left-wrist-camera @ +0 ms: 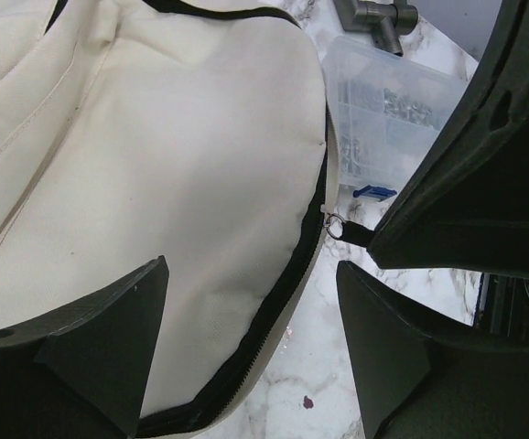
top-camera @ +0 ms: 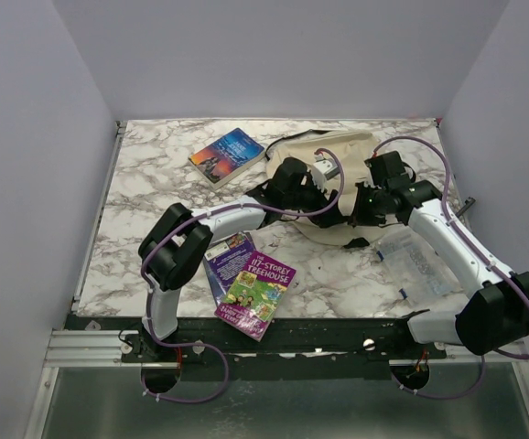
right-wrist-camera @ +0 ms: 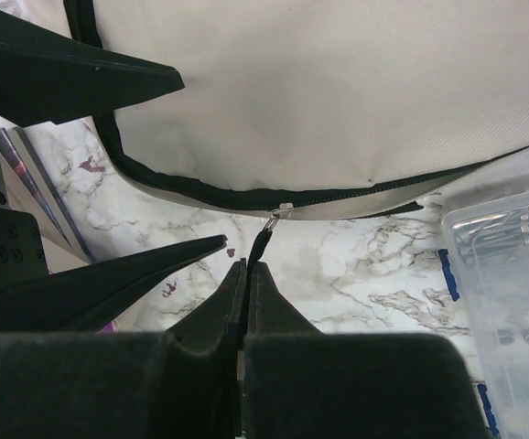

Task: Pack the student bag
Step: Unzip the student bag at the center of the board.

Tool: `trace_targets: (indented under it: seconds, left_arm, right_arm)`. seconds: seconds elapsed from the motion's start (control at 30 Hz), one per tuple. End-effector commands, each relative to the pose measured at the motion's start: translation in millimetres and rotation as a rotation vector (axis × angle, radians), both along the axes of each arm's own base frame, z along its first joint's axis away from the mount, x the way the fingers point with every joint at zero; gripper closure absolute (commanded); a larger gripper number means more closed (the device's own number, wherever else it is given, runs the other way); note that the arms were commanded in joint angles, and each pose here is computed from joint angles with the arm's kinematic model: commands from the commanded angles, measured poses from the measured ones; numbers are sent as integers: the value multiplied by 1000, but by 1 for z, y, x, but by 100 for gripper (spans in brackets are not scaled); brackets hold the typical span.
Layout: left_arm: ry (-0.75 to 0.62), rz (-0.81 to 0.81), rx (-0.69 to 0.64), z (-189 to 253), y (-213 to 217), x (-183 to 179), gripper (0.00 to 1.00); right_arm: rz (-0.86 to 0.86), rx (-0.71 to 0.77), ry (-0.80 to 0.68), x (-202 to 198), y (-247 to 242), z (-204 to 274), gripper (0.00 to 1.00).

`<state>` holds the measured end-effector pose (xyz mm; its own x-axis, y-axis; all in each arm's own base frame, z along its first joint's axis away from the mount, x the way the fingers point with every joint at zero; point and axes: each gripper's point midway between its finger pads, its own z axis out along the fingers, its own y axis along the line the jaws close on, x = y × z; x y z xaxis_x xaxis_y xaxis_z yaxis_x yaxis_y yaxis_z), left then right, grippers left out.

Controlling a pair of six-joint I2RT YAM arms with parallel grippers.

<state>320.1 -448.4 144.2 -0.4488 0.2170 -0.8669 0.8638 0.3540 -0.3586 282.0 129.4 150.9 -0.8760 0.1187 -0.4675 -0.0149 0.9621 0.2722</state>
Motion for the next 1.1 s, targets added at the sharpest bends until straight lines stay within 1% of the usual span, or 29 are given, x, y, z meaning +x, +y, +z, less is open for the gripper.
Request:
trace_targets:
  seconds: [0.0, 0.1, 0.17, 0.2, 0.23, 0.3, 0.37, 0.4, 0.43, 0.47, 0.5, 0.53, 0.57, 0.63, 0.7, 0.9, 1.07]
  left_arm:
    - [16, 10, 22, -11, 0, 2, 24]
    - [37, -1, 32, -17, -1, 0, 25]
    - [48, -18, 33, -19, -4, -2, 28]
    - [54, -20, 34, -19, -5, -2, 32]
    - [58, -19, 34, -20, -5, -2, 38]
    - [52, -2, 39, -19, -3, 0, 59]
    - [40, 34, 46, -17, 4, 6, 74]
    - [35, 45, 44, -13, 8, 8, 77]
    - [31, 61, 38, -8, 13, 12, 83]
    - [29, 84, 32, -2, 18, 16, 86]
    - [32, 104, 25, 3, 23, 19, 92]
    - [41, 114, 11, 10, 29, 21, 94]
    - [51, 117, -1, 15, 34, 21, 100]
    - [64, 130, -20, 24, 45, 21, 100]
    - [66, 140, -26, 29, 56, 19, 100]
    - [-6, 148, -39, 52, 79, 6, 100]
    - [-47, 144, -83, 80, 90, 3, 100]
  right_arm:
    - [12, 37, -26, 2, 8, 20, 99]
    - [13, 43, -34, 3, 9, 22, 99]
    - [14, 43, -32, 4, 9, 22, 99]
    - [17, 42, -30, 4, 9, 21, 99]
    - [19, 43, -29, 4, 10, 21, 99]
    - [18, 37, -24, 3, 9, 20, 99]
    - [5, 14, -15, 2, 4, 16, 99]
    - [-19, -15, -8, 2, -2, 13, 99]
    - [-47, -49, 12, -1, -9, 7, 99]
    - [-97, -117, 20, 0, -23, 1, 99]
    - [-137, -173, 40, -2, -34, -5, 99]
    - [-192, -230, 48, -2, -46, -9, 100]
    - [-249, -284, 51, -2, -58, -12, 100]
    - [-354, -358, 27, 0, -77, -12, 99]
    - [-402, -386, -7, 5, -86, -11, 99]
    - [-523, -431, 12, 21, -114, -25, 99]
    - [-597, -425, 50, 24, -143, -43, 99]
